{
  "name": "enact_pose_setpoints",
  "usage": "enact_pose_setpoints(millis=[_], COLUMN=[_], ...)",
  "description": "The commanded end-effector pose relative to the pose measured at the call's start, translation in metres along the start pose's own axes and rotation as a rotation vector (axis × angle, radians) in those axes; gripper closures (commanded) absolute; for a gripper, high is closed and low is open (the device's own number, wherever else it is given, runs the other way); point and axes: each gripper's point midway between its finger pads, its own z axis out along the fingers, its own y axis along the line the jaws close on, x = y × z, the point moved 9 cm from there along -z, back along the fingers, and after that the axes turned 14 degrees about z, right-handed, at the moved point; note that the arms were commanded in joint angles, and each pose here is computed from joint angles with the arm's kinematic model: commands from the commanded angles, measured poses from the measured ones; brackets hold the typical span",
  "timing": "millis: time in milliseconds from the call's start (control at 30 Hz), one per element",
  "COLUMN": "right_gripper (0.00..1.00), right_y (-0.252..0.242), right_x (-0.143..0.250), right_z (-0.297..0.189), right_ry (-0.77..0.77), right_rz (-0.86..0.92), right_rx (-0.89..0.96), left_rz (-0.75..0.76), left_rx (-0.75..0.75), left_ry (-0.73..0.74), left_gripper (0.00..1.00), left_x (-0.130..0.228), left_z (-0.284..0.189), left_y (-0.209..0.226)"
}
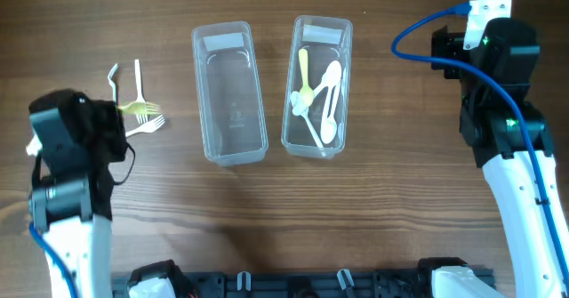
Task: Pack container
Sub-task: 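Place the beige fork into the left container and release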
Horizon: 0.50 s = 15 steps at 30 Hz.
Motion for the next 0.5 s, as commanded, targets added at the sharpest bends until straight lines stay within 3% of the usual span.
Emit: enact_pose_setpoints(millis=[0, 267, 333, 467], right_gripper=[0.0, 0.0, 0.0, 0.0], right_y=[-0.002, -0.002, -0.002, -0.002], right_x=[0.0, 0.0, 0.0, 0.0], right_z=[0.002, 0.002, 0.002, 0.002], right_ry=[0.002, 0.002, 0.002, 0.002], right_rz=[-0.006, -0.006, -0.006, -0.005], right_rx=[0.027, 0.027, 0.027, 0.027], left_rz=[0.352, 1.028, 1.135, 1.172], left_rx=[0.196, 0.41, 0.437, 0.392], left_ry=[0.039, 0.118, 0.176, 0.283], left_gripper=[0.95, 0.83, 0.83, 0.87], left_x=[0.016, 0.079, 0.106, 0.143], left_z=[-0.025, 0.003, 0.026, 0.083], left_y=[-0.022, -0.065, -0.072, -0.068])
